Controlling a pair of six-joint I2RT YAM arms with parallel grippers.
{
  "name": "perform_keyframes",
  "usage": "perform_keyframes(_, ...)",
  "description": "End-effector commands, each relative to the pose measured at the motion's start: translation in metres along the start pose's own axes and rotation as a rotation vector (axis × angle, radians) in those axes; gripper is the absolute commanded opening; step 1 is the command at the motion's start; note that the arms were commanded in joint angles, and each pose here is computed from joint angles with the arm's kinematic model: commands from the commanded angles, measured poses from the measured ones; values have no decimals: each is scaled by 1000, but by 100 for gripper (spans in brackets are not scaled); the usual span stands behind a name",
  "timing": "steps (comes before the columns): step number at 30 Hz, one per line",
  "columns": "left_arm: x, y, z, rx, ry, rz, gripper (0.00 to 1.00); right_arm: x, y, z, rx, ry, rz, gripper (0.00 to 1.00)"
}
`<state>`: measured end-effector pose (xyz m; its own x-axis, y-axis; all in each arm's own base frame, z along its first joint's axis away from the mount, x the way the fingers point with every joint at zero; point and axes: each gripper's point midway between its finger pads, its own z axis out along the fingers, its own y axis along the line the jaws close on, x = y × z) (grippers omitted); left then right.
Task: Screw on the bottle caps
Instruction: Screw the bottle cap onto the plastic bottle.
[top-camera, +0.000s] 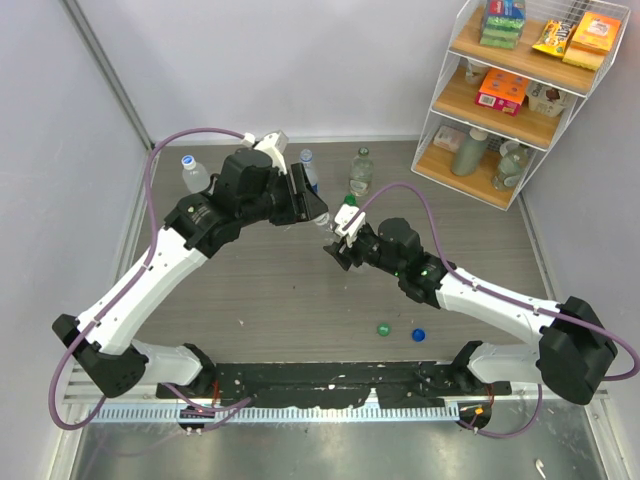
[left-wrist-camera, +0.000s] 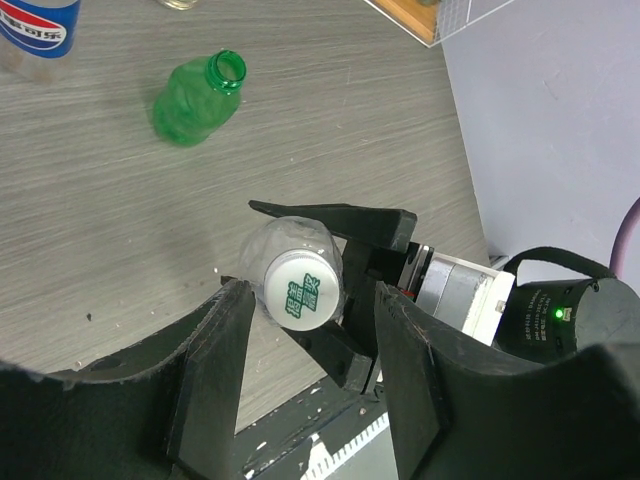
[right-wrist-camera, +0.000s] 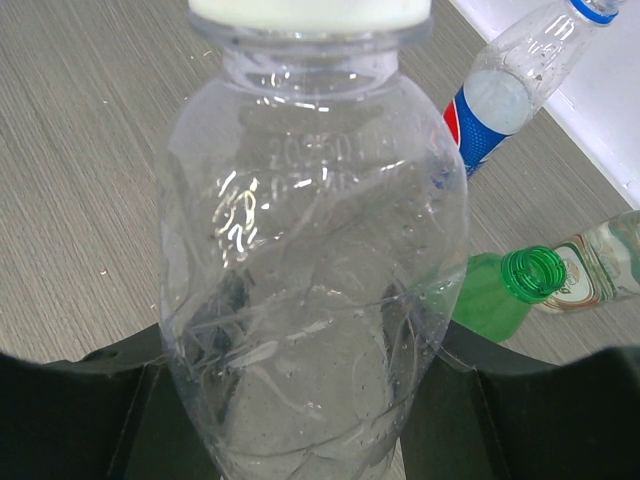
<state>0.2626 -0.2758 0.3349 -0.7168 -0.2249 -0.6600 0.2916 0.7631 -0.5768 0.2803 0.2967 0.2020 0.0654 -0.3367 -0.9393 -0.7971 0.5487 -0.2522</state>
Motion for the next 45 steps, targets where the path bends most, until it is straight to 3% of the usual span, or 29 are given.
perform_keyframes(1,-3,-5,-2,17,-5,19,55,-37,-9,0,26,-92,-11,1)
perform_keyframes(18,7,-4,5,27,31,14,54,-44,-8,-4,20,-119,-13,1)
perform_keyframes(28,8,-7,4,44,37,14,47,-49,-8,-9,16,-139,-7,1)
perform_keyframes(38,18,-8,6,75,79,42,31,-52,-5,-9,0,-144,10,1)
perform_keyframes(41,25,-15,4,139,106,94,27,-60,-1,-11,-25,-152,37,1)
perform_keyframes(45,51,-36,-10,352,206,225,25,-71,17,-19,-141,-155,43,1)
